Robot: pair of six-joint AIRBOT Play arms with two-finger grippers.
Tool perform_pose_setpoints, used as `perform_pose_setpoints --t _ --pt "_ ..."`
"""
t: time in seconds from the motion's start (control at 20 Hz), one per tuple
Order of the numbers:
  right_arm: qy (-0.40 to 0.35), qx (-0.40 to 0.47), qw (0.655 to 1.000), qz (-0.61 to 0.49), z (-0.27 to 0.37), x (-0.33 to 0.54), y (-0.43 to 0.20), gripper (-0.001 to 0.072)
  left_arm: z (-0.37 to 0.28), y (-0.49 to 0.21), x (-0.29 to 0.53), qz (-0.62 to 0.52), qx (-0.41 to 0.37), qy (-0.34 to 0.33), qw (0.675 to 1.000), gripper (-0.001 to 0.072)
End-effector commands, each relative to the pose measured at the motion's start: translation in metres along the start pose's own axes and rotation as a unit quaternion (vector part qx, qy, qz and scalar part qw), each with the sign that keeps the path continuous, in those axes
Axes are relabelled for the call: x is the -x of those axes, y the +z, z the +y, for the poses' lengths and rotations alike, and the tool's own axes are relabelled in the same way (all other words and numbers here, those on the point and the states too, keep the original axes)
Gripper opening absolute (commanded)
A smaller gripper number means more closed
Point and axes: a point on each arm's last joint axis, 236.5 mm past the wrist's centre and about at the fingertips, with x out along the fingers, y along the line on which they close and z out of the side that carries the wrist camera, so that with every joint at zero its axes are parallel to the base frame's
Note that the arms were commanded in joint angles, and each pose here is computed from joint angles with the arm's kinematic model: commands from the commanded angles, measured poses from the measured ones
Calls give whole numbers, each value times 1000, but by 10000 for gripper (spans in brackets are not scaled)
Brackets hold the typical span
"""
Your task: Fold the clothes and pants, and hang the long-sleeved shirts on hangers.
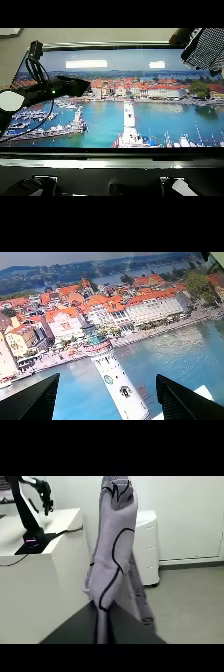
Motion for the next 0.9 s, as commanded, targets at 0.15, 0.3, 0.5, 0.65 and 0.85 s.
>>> perform_pose_setpoints --t 0.15,0.3,0.5,0.65,0.85 --pt "34 -39 999 -11 -28 53 37 495 0 0 1 0 4 0 1000 708" --pt "154 -127 974 -107 -22 129 110 494 0 0 1 -1 27 0 1000 709" --pt "439 -192 876 -49 93 202 111 485 1 0 1 0 28 1 1000 706" --pt "617 -122 771 105 186 247 31 484 1 1 1 -1 66 1 998 706" --pt "630 92 702 319 238 282 -146 483 -7 -14 11 33 70 -4 997 706"
